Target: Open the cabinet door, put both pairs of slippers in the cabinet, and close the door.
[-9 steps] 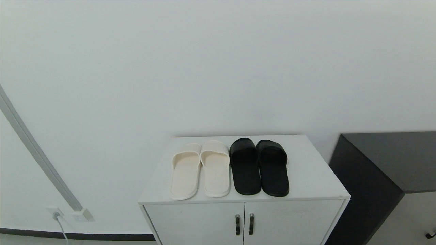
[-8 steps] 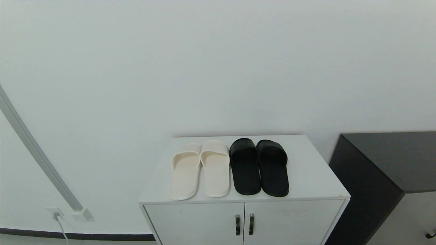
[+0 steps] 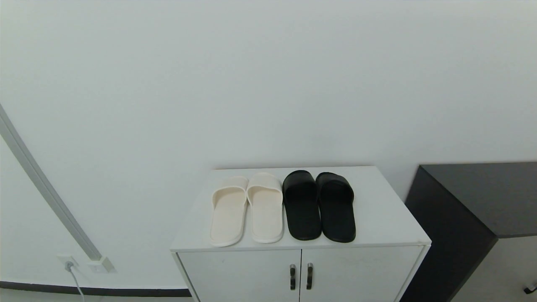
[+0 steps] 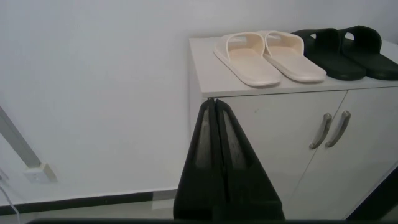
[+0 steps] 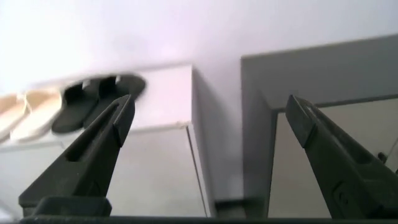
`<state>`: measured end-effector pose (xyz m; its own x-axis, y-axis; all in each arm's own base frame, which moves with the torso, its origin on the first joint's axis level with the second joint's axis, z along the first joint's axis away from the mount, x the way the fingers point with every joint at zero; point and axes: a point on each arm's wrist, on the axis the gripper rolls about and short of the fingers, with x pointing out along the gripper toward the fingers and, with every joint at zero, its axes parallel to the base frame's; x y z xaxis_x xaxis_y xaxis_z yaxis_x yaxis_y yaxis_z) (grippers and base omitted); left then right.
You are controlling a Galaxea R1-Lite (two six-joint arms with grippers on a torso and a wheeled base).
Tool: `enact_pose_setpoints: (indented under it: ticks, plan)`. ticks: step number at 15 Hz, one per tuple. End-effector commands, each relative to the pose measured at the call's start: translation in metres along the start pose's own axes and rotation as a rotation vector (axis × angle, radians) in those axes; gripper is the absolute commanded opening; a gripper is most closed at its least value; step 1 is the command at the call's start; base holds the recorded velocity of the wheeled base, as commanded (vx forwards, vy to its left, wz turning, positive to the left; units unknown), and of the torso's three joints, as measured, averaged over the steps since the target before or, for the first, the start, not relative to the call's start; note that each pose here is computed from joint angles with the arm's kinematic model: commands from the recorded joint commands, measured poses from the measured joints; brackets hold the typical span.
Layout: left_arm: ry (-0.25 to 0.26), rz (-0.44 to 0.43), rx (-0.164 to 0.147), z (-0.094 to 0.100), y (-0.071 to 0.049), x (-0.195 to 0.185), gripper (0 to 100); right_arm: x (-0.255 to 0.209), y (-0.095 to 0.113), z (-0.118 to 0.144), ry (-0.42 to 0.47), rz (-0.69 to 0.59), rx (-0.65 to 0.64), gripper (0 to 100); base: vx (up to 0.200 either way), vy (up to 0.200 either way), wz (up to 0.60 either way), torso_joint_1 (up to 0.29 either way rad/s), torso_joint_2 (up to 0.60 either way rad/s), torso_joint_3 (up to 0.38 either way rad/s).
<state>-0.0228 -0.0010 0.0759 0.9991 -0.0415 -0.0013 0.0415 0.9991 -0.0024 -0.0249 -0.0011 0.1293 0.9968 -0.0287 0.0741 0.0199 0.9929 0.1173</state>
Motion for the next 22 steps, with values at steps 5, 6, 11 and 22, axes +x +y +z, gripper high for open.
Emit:
enact_pose_setpoints:
  ticks: [5, 6, 11, 22]
  plan:
    - [0.0, 0.0, 0.001, 0.0, 0.0, 0.0, 0, 0.121, 0.024, 0.018, 0.376, 0.205, -0.054, 100, 0.0, 0.0, 0.0, 0.0, 0.0, 0.0]
    - [0.0, 0.0, -0.001, 0.0, 0.0, 0.0, 0, 0.138, 0.032, 0.016, 0.378, 0.208, -0.068, 100, 0.0, 0.0, 0.0, 0.0, 0.0, 0.0]
    - [0.0, 0.0, -0.001, 0.0, 0.0, 0.0, 0, 0.193, 0.118, 0.018, 0.393, 0.255, -0.033, 100, 0.0, 0.0, 0.0, 0.0, 0.0, 0.0]
    - [0.002, 0.0, 0.001, 0.0, 0.0, 0.0, 0, 0.28, 0.252, -0.026, 0.316, 0.133, -0.054, 100, 0.0, 0.0, 0.0, 0.0, 0.0, 0.0]
